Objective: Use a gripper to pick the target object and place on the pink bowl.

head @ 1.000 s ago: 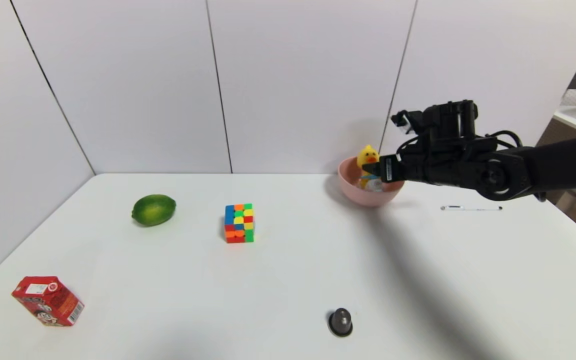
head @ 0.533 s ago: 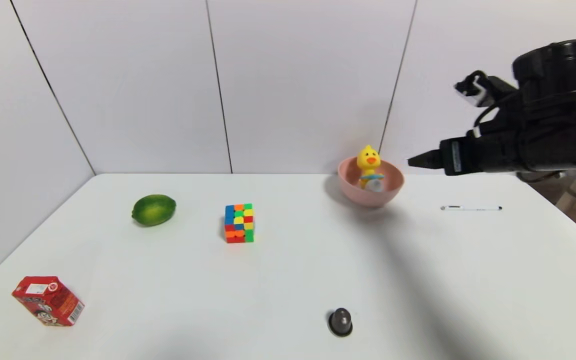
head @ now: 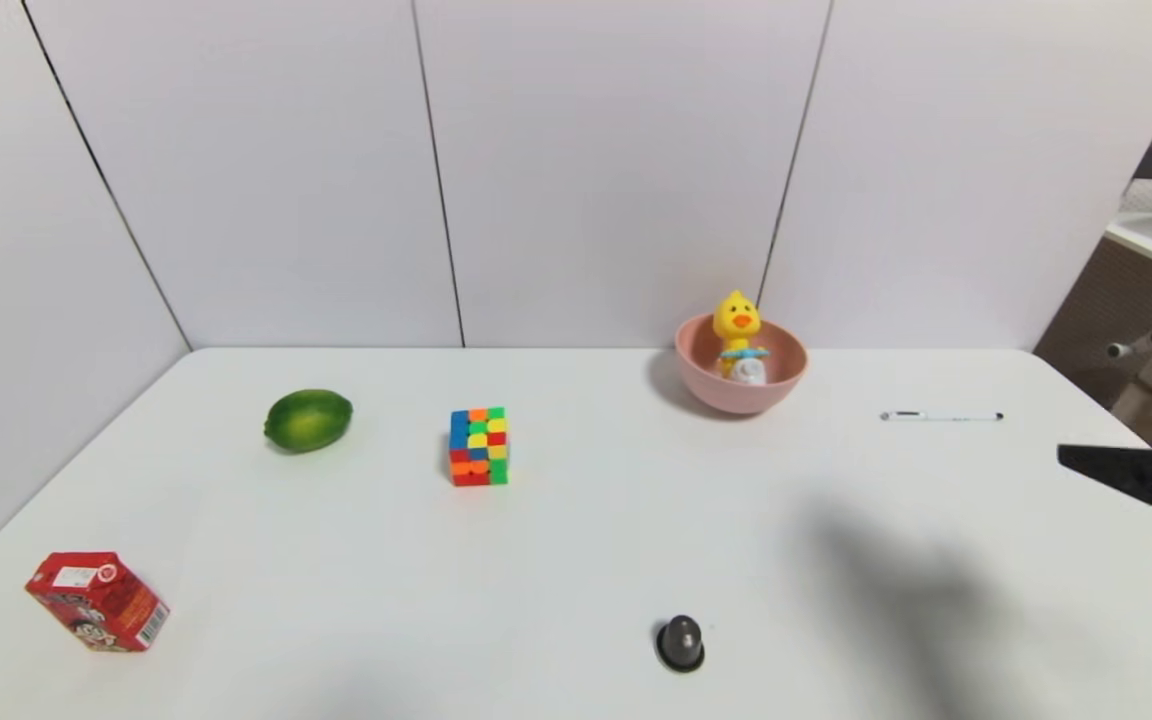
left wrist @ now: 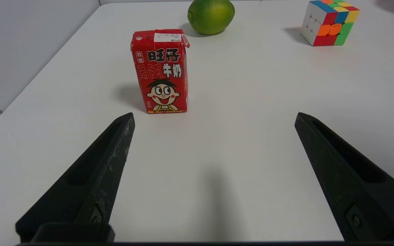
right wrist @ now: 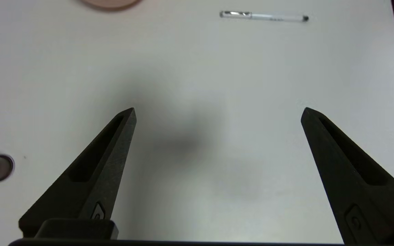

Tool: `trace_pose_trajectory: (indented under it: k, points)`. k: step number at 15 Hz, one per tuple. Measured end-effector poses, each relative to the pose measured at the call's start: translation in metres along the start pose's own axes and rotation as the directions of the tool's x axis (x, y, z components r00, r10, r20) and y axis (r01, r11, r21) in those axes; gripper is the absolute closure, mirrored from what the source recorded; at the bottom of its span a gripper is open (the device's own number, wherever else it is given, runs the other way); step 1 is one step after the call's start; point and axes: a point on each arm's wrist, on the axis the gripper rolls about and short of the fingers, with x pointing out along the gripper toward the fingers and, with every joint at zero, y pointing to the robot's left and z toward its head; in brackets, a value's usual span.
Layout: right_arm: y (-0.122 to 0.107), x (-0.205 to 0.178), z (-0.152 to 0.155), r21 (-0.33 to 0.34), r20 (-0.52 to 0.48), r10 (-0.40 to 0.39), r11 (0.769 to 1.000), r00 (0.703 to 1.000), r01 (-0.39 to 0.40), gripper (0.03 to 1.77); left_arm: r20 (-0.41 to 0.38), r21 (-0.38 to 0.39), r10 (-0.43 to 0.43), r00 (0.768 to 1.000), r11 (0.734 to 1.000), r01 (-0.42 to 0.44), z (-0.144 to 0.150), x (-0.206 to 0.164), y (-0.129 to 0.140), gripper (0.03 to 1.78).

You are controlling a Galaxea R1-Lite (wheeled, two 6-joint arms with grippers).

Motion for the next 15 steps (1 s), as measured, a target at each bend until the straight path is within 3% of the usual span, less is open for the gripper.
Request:
trace_pose_trajectory:
  k: [6,9,15]
  points:
    - [-0.01,-0.035,-0.123,0.086,0.191,-0.091,0.993,0.977,0.075,0.11,0.0,0.0,0.0,1.0,1.0,0.0,0.0,0.0,0.0,0.12]
    - [-0.008,-0.04,-0.156,0.091,0.326,-0.095,0.993,0.94,0.069,0.11,0.0,0.0,0.0,1.0,1.0,0.0,0.0,0.0,0.0,0.12]
    - [-0.004,-0.044,-0.211,0.079,0.364,-0.019,0.997,0.931,-0.011,0.11,0.0,0.0,0.0,1.0,1.0,0.0,0.0,0.0,0.0,0.12]
